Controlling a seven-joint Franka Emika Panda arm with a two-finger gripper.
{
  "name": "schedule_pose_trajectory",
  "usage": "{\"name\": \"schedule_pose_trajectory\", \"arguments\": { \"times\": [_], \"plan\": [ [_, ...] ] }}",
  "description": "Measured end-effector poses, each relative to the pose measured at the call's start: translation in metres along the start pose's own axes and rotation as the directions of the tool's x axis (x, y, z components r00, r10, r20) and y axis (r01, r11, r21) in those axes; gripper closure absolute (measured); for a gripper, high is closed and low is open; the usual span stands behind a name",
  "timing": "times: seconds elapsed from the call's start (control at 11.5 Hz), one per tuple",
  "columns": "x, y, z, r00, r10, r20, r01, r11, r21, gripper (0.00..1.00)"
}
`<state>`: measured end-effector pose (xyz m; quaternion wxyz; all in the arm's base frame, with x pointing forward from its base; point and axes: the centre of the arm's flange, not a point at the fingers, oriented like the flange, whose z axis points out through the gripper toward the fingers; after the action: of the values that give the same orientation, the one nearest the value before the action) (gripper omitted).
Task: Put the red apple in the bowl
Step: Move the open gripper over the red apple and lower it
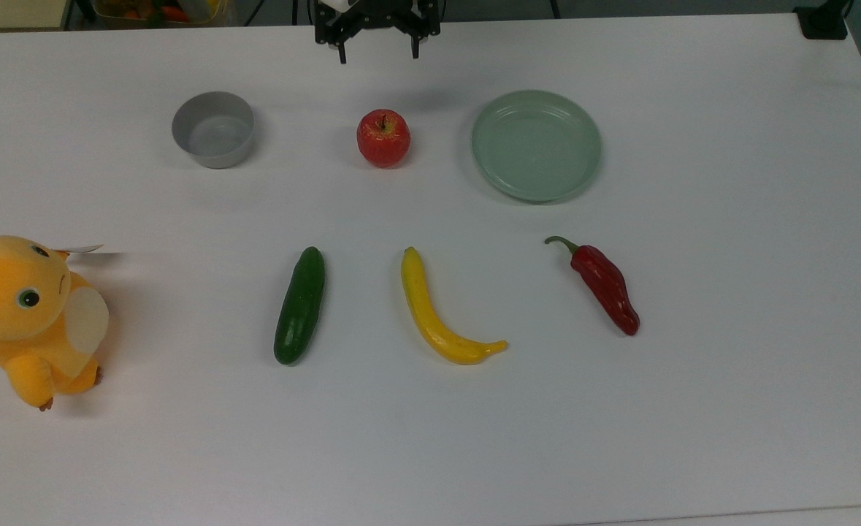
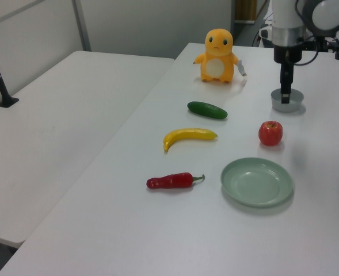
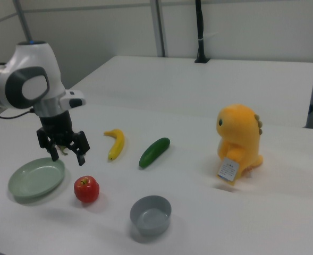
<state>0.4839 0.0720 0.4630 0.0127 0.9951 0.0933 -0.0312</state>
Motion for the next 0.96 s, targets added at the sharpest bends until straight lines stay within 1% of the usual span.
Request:
{"name": "schedule_pose_trajectory", "arguments": {
  "times": [0.44, 0.7, 0.96],
  "plan": [
    [-0.003, 0.006, 0.039, 0.997, 0.009, -0.080, -0.009, 1.000, -0.004, 0.00],
    [-0.005, 0.005, 0.055, 0.995, 0.006, -0.095, -0.007, 1.000, -0.004, 0.00],
    [0.006, 0.003, 0.072, 0.993, 0.002, -0.121, -0.002, 1.000, 0.000, 0.00]
  ]
}}
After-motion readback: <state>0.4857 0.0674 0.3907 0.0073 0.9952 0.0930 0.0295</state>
